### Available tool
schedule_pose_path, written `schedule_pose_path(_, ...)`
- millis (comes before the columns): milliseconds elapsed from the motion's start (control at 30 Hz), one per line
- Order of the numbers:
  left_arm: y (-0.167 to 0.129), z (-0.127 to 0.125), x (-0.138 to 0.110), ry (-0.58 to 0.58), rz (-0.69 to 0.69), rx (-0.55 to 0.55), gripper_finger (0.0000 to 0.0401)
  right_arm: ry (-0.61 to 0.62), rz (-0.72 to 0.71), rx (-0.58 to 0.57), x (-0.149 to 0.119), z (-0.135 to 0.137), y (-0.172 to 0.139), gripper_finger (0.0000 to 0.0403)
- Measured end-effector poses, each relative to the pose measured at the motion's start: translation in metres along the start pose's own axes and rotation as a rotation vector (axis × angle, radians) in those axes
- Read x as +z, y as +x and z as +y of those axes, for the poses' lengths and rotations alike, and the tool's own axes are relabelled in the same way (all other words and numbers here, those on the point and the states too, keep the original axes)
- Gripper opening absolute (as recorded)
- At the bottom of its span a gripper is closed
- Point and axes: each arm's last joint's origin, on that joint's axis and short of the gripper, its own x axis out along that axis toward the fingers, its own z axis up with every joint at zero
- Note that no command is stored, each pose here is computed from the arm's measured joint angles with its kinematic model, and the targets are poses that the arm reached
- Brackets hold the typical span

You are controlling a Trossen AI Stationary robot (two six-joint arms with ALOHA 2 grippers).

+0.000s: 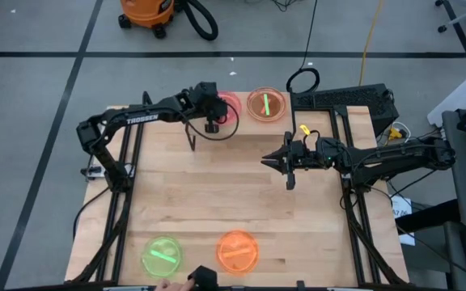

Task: Place and stack plates onto a shelf
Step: Stack the pink plate on top of the green plate on the shelf, then stack the orange plate on top of the pink plate on the shelf

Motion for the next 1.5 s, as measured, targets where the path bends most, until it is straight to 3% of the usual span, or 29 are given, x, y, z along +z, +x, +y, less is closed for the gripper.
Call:
schedule_pose_path(200, -0.001, -0.002, 0.002, 0.010, -0.006, -0.007, 0.0095, 0.008, 0.000, 0.000, 0.000, 0.000, 0.000, 0.0058)
schedule_pose_path(300, -0.014, 0.002, 0.006, 0.037, -0.007, 0.044, 0.0095, 0.008, 0.000, 0.000, 0.000, 0.000, 0.000, 0.0058)
schedule_pose_path(567, -0.088, 0.020, 0.027, -0.002, -0.154, 0.190, 0.0095, 0.006, 0.000, 0.000, 0.000, 0.000, 0.000, 0.0058)
schedule_pose_path(633, -0.107, 0.020, 0.031, -0.057, -0.216, 0.181, 0.0095, 0.007, 0.001, 0.000, 0.000, 0.000, 0.000, 0.0058)
schedule_pose_path(733, -0.132, 0.013, 0.033, -0.124, -0.311, 0.070, 0.0095, 0.008, 0.003, 0.001, 0.000, 0.000, 0.000, 0.0058)
schedule_pose_path(900, -0.157, -0.020, 0.044, -0.094, -0.396, -0.194, 0.0095, 0.010, 0.008, 0.001, -0.001, 0.000, 0.000, 0.0058)
schedule_pose_path(1100, -0.176, -0.075, 0.063, 0.016, -0.398, -0.397, 0.0095, 0.028, 0.008, 0.001, -0.001, 0.000, 0.000, 0.0058)
schedule_pose_path(1267, -0.188, -0.120, 0.069, 0.110, -0.399, -0.478, 0.0095, 0.041, 0.010, 0.007, -0.001, 0.002, 0.000, 0.0058)
schedule_pose_path(1500, -0.194, -0.169, 0.061, 0.125, -0.355, -0.539, 0.0095, 0.037, 0.029, 0.039, -0.003, 0.009, 0.000, 0.0058)
